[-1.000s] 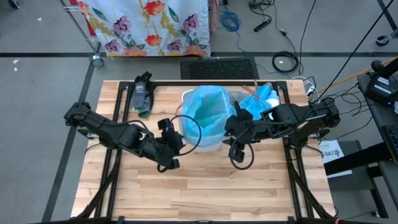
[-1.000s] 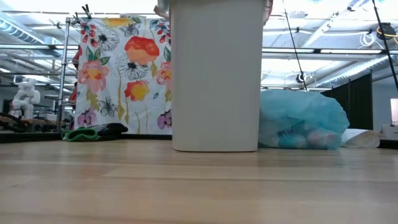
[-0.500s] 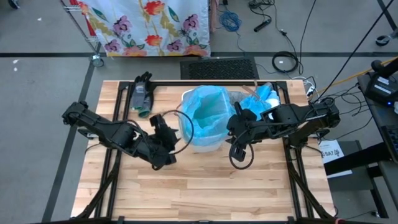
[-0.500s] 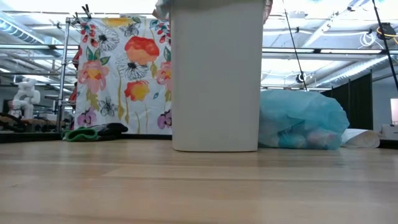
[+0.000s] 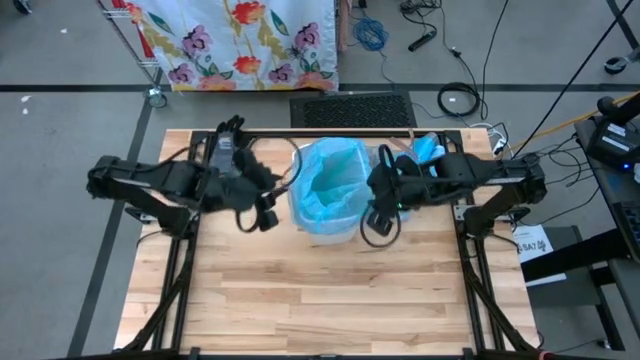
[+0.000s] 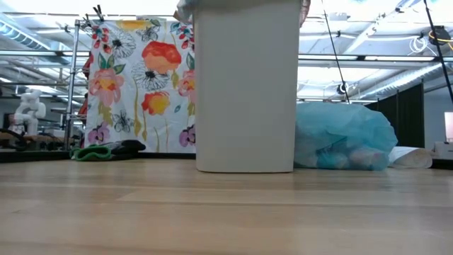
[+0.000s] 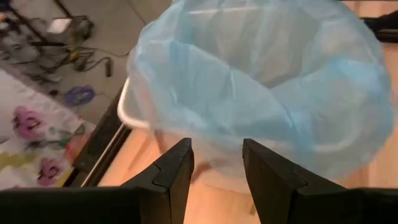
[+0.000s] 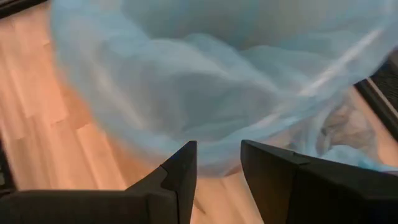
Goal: Place trash/remove bag and relplace
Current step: Insert the new blue trash bag into the trash bin
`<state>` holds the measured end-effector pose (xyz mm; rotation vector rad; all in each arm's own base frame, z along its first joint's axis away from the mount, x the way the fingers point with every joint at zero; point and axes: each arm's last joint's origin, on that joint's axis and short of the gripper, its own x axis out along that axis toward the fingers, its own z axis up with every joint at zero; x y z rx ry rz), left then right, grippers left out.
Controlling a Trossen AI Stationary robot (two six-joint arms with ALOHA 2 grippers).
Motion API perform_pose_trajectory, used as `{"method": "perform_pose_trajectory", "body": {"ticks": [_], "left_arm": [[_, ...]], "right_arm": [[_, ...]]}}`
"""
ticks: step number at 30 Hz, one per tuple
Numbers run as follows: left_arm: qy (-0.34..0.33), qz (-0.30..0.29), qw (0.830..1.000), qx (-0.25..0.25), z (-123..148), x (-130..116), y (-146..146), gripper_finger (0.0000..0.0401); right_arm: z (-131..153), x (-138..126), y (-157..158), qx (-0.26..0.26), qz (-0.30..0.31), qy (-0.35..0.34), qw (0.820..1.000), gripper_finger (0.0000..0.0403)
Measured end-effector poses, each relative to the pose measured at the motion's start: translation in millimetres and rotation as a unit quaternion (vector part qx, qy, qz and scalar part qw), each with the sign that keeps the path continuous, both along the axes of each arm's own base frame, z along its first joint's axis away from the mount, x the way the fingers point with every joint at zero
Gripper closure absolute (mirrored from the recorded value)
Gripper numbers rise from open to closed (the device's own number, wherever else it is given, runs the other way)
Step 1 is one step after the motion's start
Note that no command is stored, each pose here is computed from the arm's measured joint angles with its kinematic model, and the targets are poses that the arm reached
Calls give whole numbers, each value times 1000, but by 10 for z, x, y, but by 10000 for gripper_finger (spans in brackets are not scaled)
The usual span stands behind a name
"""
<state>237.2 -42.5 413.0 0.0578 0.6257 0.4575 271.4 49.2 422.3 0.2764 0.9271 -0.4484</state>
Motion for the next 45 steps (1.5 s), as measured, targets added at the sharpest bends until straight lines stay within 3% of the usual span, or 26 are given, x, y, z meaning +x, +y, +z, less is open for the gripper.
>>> {"method": "perform_pose_trajectory", "body": {"ticks": [7, 14, 20, 24, 30, 33, 37, 45], "left_arm": [[-2, -23, 1000, -19, 40, 120, 458, 256], [4, -52, 997, -52, 38, 92, 962, 256], [15, -76, 993, -94, -117, 248, 1294, 256], [22, -102, 985, -135, -247, 376, 1404, 256], [24, -103, 985, -134, -288, 435, 1438, 259], [23, -97, 986, -132, -288, 437, 1447, 289], [22, -90, 987, -132, -284, 429, 1478, 381], [19, -41, 996, -77, -142, 308, 1520, 398]], "right_arm": [[6, 25, -329, -2, -4, 16, 1000, 284], [65, -35, -645, -15, -19, 13, 1000, 284], [89, -61, -827, -18, -47, 5, 999, 284], [90, -65, -875, -21, -51, 6, 998, 284], [96, -56, -890, -24, -51, 1, 998, 284], [97, -57, -894, -32, -55, 2, 998, 284], [100, -61, -905, -48, -66, 3, 997, 284], [99, -59, -905, -47, -67, 2, 997, 284]]}}
